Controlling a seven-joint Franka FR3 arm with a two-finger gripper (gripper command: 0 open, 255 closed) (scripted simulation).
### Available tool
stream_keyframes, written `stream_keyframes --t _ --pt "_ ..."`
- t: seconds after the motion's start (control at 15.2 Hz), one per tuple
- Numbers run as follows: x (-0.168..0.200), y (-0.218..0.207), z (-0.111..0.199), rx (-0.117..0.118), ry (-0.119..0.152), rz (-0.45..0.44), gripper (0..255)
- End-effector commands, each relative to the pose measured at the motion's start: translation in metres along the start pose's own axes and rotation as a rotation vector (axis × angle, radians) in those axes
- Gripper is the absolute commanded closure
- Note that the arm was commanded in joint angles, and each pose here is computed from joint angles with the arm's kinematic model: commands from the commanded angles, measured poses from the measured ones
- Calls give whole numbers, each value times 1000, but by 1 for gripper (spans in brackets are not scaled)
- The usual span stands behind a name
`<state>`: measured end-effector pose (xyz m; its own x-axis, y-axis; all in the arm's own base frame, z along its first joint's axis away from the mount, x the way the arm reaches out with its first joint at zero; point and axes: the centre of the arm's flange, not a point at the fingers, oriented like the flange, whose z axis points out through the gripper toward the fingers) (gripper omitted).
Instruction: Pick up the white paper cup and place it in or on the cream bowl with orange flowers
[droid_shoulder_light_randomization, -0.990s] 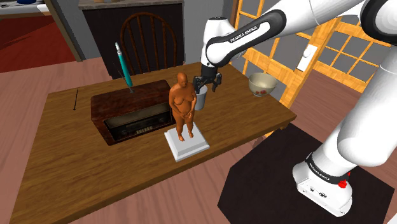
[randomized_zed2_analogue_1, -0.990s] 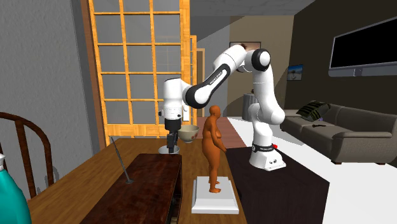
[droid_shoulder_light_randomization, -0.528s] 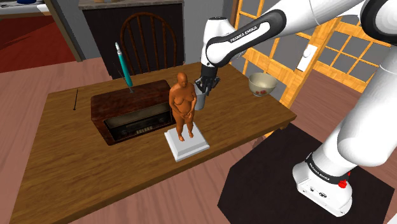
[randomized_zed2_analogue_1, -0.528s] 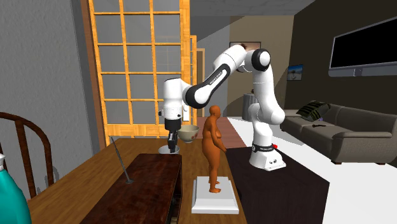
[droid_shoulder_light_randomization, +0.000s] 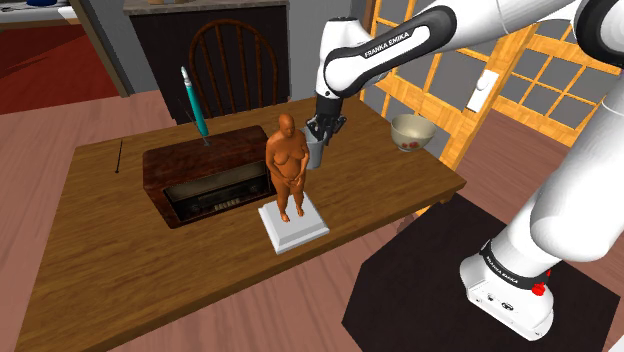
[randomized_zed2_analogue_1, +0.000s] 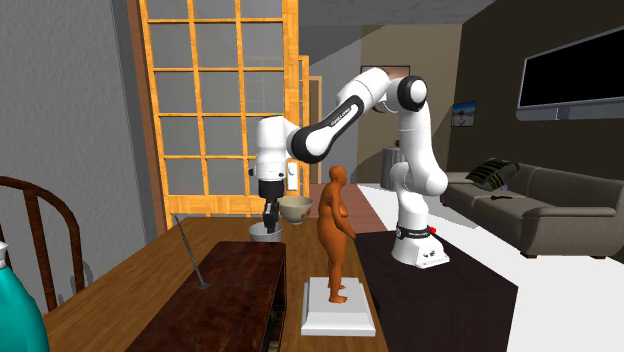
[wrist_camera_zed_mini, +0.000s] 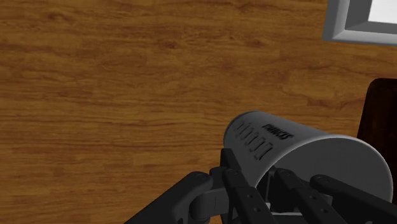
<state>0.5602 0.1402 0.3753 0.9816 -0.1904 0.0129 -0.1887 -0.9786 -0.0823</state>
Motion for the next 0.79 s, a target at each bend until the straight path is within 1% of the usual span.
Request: stream_keyframes --t 0.0,0.73 --pt "0 -1 -12 0 0 0 255" --pt "1 -5 -70 0 0 0 255"
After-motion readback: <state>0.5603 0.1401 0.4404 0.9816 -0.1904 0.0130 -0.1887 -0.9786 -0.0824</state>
